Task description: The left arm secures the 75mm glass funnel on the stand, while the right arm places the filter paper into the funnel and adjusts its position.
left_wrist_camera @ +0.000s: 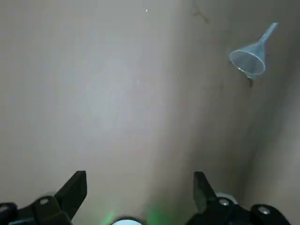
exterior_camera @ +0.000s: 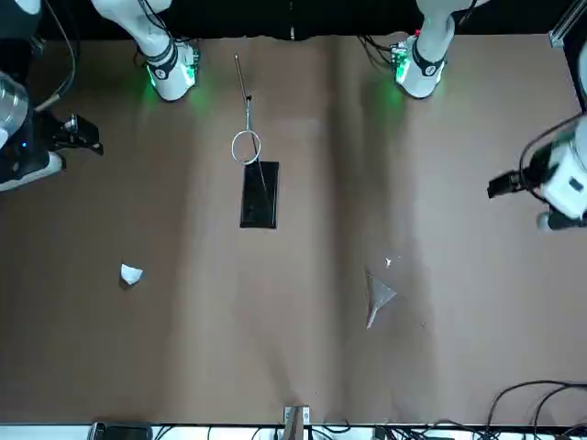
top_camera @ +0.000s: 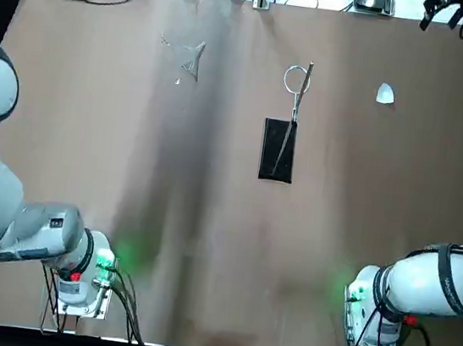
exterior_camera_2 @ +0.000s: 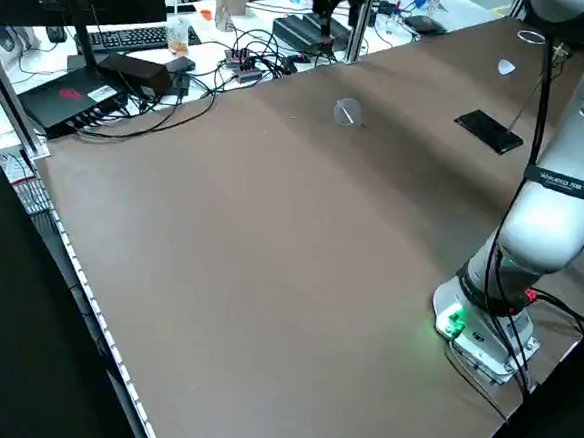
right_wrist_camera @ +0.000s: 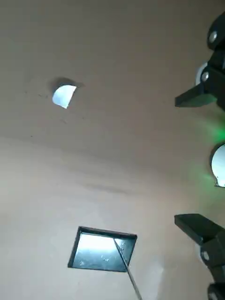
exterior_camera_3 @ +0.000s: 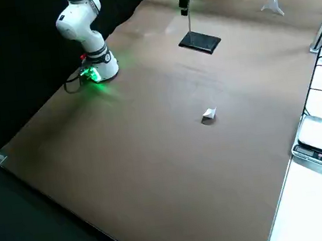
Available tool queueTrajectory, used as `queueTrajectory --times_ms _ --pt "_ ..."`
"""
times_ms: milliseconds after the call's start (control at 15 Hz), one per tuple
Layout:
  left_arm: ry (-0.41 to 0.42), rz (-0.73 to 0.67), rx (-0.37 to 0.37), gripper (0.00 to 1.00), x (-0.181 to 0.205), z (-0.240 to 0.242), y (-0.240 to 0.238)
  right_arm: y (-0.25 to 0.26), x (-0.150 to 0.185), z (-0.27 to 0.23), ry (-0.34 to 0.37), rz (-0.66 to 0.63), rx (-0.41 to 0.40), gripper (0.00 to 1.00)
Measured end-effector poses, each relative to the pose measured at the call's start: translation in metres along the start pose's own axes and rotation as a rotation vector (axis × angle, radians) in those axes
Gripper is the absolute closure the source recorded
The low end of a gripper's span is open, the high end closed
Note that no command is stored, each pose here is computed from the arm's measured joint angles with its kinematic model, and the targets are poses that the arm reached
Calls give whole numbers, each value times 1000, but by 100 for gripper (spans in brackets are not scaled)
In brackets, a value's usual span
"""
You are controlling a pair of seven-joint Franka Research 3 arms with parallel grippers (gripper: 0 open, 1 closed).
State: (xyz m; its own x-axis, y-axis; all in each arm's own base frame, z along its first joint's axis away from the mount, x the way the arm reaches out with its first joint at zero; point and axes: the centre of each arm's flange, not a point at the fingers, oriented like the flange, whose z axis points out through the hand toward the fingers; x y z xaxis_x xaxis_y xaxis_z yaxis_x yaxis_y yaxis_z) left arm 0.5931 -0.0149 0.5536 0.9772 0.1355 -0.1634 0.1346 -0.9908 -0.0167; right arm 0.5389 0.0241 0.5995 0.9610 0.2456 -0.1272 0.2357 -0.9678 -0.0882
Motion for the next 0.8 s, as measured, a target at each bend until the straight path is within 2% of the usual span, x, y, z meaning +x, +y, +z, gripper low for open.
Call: queueTrajectory --times_ms 133,333,600,800 --pt "-19 -87 -70 0 33 48 -25 2 -12 12 0 4 -8 0" --pt "35 -249 -124 0 52 99 -10 13 -15 22 6 21 -12 0" --pt "89 -479 -329 0 59 159 9 29 -15 29 24 44 -10 0" --pt "122 -617 -447 0 57 196 19 27 -13 36 23 38 -13 0"
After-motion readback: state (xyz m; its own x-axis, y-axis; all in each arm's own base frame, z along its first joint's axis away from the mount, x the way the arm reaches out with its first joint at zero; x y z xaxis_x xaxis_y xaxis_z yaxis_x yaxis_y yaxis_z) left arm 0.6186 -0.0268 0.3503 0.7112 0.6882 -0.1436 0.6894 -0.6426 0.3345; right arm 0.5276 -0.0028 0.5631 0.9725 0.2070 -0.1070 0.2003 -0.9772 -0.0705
